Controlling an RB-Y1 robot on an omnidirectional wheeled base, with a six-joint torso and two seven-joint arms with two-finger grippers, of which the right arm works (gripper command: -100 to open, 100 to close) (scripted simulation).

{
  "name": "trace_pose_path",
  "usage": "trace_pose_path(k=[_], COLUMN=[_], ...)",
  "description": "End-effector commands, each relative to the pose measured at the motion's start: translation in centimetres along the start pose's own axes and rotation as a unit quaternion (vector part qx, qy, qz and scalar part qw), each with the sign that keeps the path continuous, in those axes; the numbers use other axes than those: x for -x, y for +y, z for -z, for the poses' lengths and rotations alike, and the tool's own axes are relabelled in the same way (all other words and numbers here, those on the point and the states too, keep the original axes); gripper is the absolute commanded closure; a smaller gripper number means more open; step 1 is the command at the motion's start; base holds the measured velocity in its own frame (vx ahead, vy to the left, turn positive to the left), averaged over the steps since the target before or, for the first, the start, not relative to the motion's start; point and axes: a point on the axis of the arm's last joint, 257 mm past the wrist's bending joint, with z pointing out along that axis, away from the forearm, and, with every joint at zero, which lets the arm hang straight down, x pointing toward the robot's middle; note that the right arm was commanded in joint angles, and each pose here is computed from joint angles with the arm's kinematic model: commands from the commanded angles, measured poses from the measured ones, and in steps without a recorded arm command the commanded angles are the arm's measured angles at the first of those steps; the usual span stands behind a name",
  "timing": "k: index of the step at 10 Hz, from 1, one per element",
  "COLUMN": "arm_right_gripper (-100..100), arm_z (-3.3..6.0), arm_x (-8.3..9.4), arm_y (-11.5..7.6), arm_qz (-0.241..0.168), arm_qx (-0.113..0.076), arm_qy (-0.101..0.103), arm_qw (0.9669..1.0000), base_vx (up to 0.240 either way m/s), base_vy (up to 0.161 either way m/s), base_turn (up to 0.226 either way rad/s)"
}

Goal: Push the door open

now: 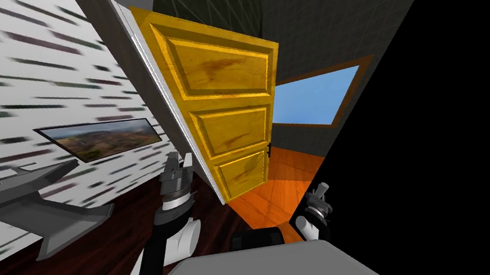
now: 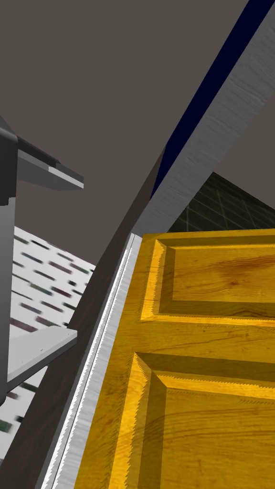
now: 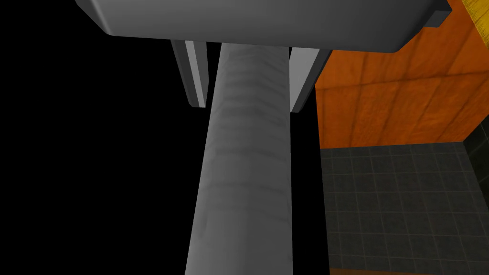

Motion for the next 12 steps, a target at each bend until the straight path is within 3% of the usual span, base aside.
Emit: trace_pose_path(k=[1,7,8,9,10,12], arm_right_gripper=[100,100,100,100,100,100], arm_z=[-0.59,-0.07,0.12,0.05,-0.95,-1.16], arm_x=[-0.6,0.4,0.6,0.8,-0.3,-0.8], arm_y=[1.7,4.5,4.8,4.3,6.7,8.0], arm_qz=[0.004,-0.007,-0.009,-0.009,-0.003,-0.001], arm_qx=[0.018,0.073,0.079,0.072,0.107,0.131], arm_qy=[0.007,-0.01,-0.013,-0.013,0.003,0.009], arm_qw=[0.9998,0.9973,0.9967,0.9973,0.9943,0.9913], base_vx=[0.125,0.176,0.194,0.079,0.088,0.092], base_vy=[-0.063,-0.07,-0.065,-0.029,-0.152,-0.177], base_turn=[-0.014,-0.052,-0.049,-0.02,0.145,0.121])
